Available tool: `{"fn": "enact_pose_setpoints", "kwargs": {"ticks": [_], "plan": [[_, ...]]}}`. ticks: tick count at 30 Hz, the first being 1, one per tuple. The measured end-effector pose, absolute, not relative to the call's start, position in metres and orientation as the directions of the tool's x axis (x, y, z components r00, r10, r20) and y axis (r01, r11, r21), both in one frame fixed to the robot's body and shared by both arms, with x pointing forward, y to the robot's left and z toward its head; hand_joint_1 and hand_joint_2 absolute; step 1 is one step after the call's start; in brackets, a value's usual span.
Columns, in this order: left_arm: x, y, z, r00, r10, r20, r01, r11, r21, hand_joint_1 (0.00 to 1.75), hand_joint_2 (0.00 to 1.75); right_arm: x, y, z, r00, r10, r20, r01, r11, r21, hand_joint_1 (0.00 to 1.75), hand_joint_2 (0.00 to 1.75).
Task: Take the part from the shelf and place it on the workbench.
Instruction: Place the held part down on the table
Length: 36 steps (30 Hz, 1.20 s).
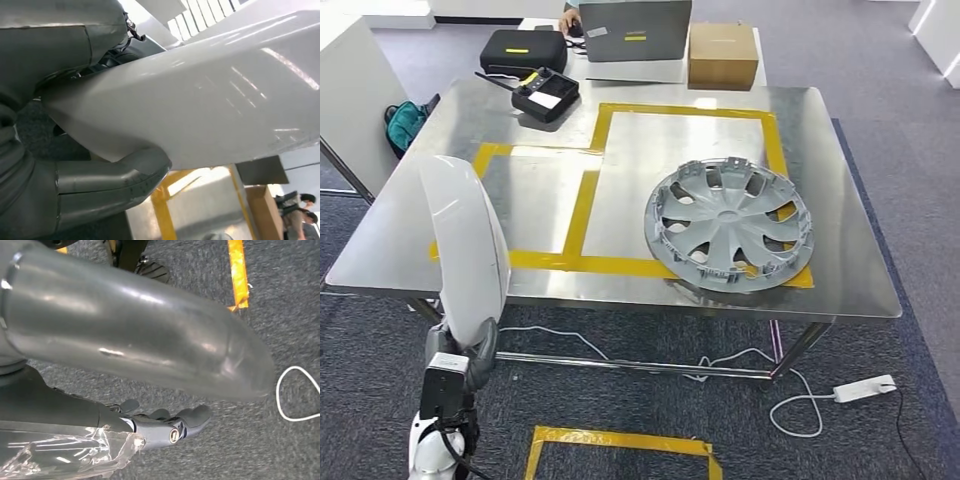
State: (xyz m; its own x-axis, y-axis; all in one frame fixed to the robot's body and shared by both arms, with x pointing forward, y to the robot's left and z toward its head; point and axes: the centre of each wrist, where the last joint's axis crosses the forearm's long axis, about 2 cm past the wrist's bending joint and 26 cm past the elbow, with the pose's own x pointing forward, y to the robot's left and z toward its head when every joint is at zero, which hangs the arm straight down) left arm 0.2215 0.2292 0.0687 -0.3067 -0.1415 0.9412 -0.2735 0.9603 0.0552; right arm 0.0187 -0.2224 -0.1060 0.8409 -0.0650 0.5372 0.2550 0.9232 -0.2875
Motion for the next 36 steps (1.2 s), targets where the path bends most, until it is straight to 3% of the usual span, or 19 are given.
{"fn": "enact_pose_setpoints", "kwargs": {"ticks": [36], "plan": [[0.248, 0.218, 0.070, -0.313, -0.146, 0.939, -0.127, 0.986, 0.111, 1.75, 1.75, 0.026, -0.224, -0.106, 0.838, 0.000, 0.545, 0.185, 0.941, -0.284, 0.00, 0.00]]}}
